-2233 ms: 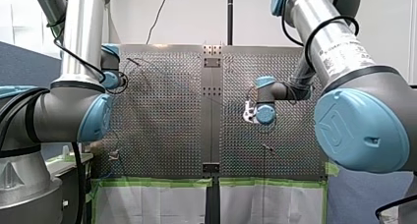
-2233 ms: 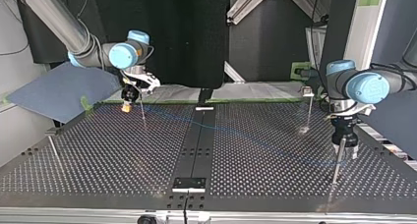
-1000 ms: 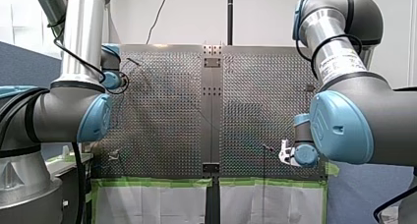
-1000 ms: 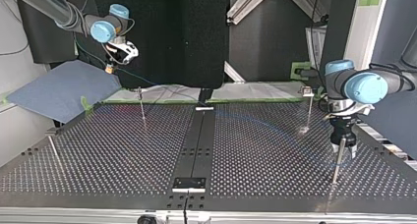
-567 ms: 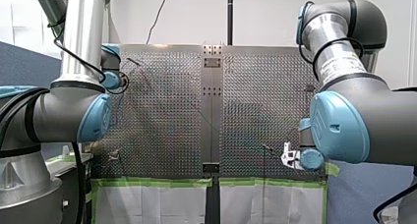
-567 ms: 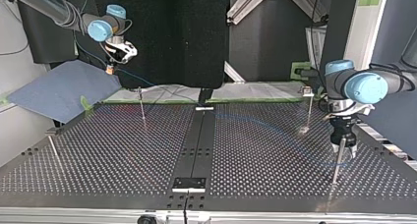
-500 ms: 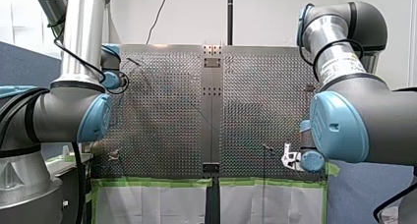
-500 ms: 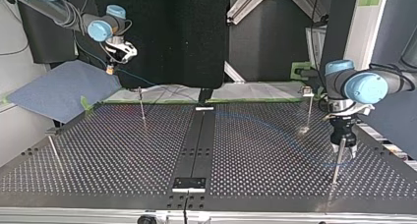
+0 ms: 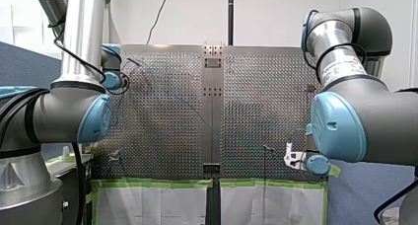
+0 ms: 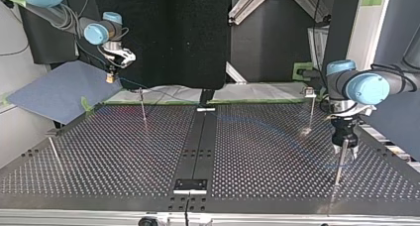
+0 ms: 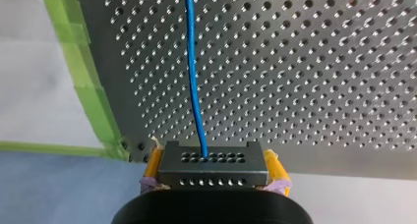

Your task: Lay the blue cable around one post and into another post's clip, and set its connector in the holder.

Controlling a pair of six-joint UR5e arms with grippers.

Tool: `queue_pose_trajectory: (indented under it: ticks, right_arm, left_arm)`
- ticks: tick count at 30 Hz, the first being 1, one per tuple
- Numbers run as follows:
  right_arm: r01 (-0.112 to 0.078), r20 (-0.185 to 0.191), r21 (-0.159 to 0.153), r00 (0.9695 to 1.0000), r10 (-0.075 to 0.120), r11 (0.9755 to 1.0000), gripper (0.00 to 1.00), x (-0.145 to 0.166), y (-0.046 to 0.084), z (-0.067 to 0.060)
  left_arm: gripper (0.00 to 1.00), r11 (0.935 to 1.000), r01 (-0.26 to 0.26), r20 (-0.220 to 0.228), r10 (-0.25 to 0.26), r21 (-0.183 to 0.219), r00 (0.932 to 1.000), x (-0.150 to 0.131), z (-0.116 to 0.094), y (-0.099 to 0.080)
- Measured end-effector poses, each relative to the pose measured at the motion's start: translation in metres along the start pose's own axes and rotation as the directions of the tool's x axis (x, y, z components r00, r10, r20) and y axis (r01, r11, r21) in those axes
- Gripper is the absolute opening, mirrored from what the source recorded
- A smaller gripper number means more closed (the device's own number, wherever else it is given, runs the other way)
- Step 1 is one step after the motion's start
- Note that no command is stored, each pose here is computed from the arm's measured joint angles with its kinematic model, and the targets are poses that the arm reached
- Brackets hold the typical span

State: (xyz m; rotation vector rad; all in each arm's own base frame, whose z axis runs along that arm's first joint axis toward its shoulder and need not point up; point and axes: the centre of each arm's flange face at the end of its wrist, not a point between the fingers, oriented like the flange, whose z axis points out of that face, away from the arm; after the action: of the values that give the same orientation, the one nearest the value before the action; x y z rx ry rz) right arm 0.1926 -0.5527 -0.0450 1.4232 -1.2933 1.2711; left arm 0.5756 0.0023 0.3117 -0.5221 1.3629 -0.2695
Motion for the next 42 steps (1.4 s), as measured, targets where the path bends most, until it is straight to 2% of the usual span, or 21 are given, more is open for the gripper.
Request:
queue_pose_trajectory:
  ticks: [5,8,11,14,18,23,30,36,39,42]
  right_arm:
    - [0.004,-0.003,0.032,1.0,-0.004,0.9995,0.0,0.001,0.004,0.002]
    - [0.017,0.005,0.053,0.9998,-0.017,0.9985,0.0,0.0,0.004,0.002]
    - [0.03,0.014,0.077,0.9994,-0.031,0.9966,0.0,-0.001,0.002,0.001]
    - [0.037,0.02,0.105,0.999,-0.039,0.9937,0.0,-0.002,-0.003,-0.001]
    - [0.038,0.025,0.146,0.9988,-0.042,0.9885,0.0,-0.003,-0.008,-0.002]
    - [0.037,0.028,0.188,0.9987,-0.043,0.9815,0.0,-0.004,-0.012,-0.003]
    - [0.032,0.031,0.248,0.9987,-0.041,0.9683,0.0,-0.004,-0.019,-0.005]
    - [0.026,0.032,0.289,0.9988,-0.036,0.9569,0.0,-0.004,-0.023,-0.006]
    - [0.023,0.034,0.298,0.9988,-0.035,0.9543,0.0,-0.004,-0.024,-0.006]
    - [0.022,0.036,0.3,0.9988,-0.034,0.9536,0.0,-0.004,-0.025,-0.006]
  left_arm:
    - [0.99,1.0,-0.002,-0.014,0.002,-0.007,0.9999,0.002,-0.002,-0.001]
    - [0.99,0.9997,0.0,-0.025,0.0,-0.024,0.9997,0.003,-0.004,0.0]
    - [0.99,0.9988,0.01,-0.031,-0.012,-0.048,0.9995,0.004,-0.006,0.002]
    - [0.99,0.998,0.028,-0.034,-0.03,-0.056,0.999,0.005,-0.007,0.003]
    - [0.99,0.9975,0.041,-0.036,-0.043,-0.057,0.9984,0.005,-0.007,0.002]
    - [0.99,0.9961,0.07,-0.07,-0.074,-0.054,0.9948,0.012,-0.012,0.0]
    - [0.99,0.9904,0.132,-0.088,-0.135,-0.041,0.9869,0.022,-0.02,0.005]
    - [0.99,0.982,0.185,-0.093,-0.188,-0.037,0.9778,0.033,-0.03,0.018]
    - [0.99,0.9773,0.209,-0.096,-0.211,-0.034,0.9727,0.039,-0.036,0.022]
    - [0.99,0.9723,0.232,-0.105,-0.234,-0.026,0.9666,0.046,-0.042,0.024]
